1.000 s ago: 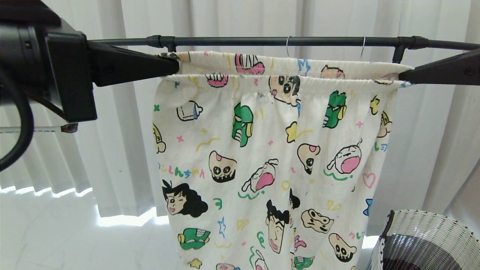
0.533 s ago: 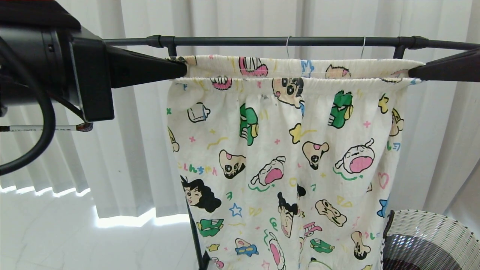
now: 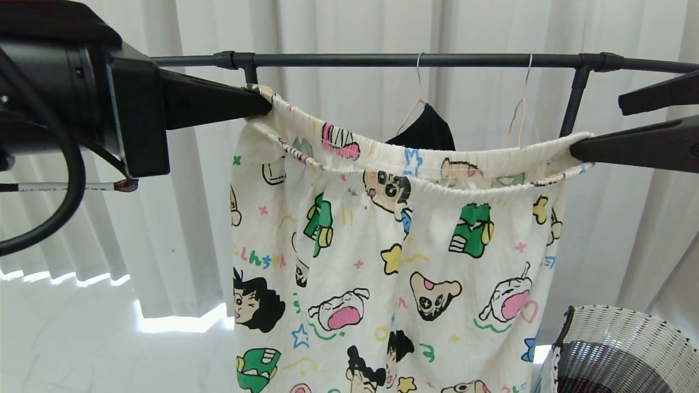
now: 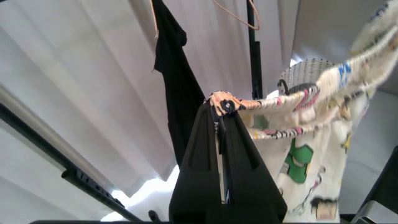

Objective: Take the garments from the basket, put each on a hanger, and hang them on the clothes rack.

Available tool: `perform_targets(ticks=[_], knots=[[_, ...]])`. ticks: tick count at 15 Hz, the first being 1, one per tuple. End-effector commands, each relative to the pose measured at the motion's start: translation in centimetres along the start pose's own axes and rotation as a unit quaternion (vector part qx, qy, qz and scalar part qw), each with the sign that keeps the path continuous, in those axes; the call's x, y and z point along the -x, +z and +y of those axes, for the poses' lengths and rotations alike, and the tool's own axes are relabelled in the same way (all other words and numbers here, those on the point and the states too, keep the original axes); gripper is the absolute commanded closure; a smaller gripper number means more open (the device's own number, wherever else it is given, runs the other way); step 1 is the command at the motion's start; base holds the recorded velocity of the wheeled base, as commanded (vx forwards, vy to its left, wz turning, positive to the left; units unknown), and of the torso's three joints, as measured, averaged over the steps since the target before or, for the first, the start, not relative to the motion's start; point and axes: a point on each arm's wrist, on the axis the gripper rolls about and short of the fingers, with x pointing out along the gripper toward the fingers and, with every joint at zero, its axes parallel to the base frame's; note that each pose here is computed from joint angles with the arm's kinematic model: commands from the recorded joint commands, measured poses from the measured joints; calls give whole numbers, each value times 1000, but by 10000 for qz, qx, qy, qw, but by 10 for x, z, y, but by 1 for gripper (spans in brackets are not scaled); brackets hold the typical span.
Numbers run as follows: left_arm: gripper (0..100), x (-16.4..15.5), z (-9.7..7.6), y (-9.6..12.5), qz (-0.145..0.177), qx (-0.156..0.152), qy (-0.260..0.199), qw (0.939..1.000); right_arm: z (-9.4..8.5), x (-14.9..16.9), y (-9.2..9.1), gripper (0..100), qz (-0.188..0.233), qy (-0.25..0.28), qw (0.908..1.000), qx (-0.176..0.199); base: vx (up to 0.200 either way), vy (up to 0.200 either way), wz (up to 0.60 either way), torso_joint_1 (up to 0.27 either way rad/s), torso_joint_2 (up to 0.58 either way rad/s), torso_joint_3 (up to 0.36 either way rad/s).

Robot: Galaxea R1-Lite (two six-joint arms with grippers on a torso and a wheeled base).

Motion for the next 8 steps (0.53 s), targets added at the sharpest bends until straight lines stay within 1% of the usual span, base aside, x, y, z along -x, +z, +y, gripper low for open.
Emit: perform_targets(ticks=[1,4,5,6,7,8], knots=[[100,-3,1,-2,63,12,79,9999,0,5,-4,0,-1,45,10000,12,0,0,0,0,0,0],[100,-12,8,-6,315,60,658,9973,1,17,-15,0,12,260,9994,219,0,0,0,0,0,0],[100,-13,8,-7,346,61,769,9964,0,20,-19,0,30,308,9992,254,0,0,0,0,0,0],[100,-13,8,-8,376,63,762,9964,0,20,-22,0,83,245,9993,255,0,0,0,0,0,0],[100,-13,7,-11,423,66,760,9962,-4,18,-24,0,177,-16,9996,227,0,0,0,0,0,0],[100,-12,7,-14,463,72,767,9960,-11,14,-27,0,333,-553,9978,166,0,0,0,0,0,0]])
